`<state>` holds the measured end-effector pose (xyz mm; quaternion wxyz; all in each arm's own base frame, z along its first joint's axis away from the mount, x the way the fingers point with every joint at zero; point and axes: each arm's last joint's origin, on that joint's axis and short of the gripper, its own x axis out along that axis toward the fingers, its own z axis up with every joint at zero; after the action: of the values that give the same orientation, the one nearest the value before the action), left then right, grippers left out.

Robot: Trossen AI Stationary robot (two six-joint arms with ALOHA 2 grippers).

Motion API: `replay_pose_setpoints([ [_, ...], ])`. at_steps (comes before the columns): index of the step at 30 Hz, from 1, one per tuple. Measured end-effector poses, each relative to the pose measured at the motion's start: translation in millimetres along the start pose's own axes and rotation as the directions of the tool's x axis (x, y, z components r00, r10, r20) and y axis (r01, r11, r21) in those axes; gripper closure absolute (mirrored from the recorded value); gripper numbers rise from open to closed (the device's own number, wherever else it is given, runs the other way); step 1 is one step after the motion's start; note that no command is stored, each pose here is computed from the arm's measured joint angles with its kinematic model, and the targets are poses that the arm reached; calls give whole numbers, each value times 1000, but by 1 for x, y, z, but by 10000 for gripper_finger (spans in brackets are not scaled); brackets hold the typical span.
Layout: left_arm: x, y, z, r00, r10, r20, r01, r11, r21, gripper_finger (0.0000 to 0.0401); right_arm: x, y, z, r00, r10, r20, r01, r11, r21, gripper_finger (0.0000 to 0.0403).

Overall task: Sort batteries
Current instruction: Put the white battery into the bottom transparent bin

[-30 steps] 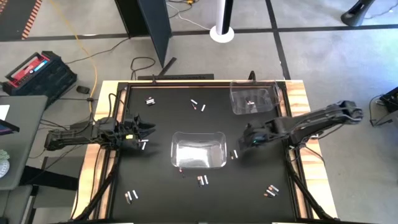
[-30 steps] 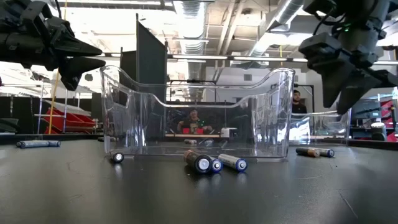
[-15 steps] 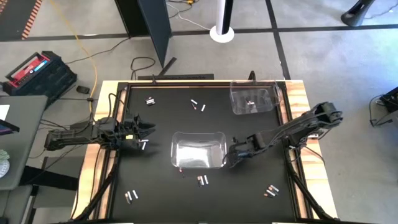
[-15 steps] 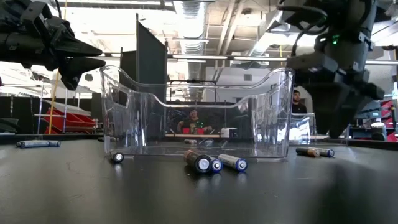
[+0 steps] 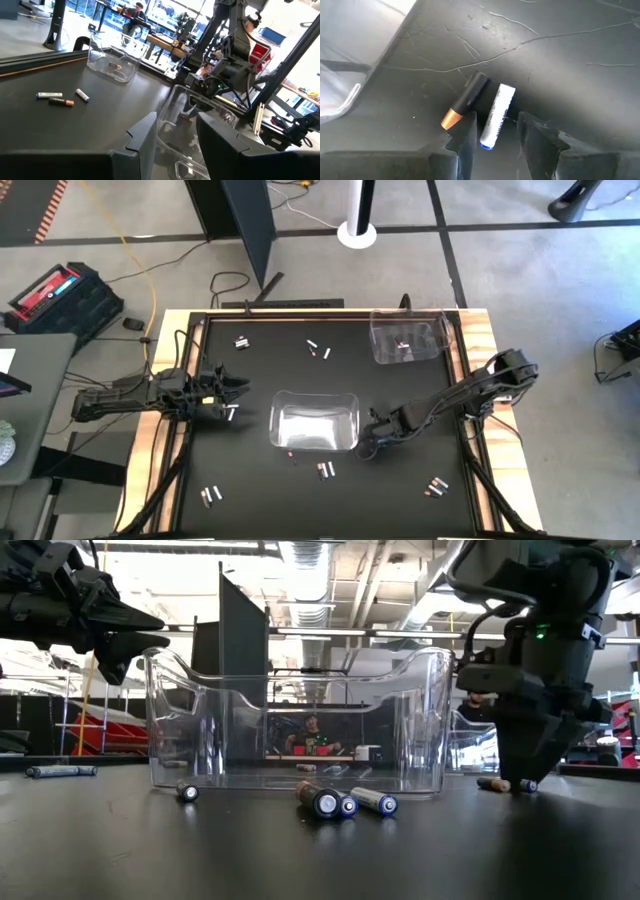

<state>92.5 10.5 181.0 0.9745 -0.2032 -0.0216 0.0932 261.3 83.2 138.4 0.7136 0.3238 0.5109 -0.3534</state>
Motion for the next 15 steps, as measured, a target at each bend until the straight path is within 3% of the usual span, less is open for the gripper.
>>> replay_pose_setpoints([
  [6,0,0,0,1000,0,0,0,1000,0,269,0,0,0,1000,-4,0,4,1000,-14,245],
  [15,0,0,0,1000,0,-1,0,1000,0,269,1,-1,-1,1000,-13,-2,13,1000,-27,338],
])
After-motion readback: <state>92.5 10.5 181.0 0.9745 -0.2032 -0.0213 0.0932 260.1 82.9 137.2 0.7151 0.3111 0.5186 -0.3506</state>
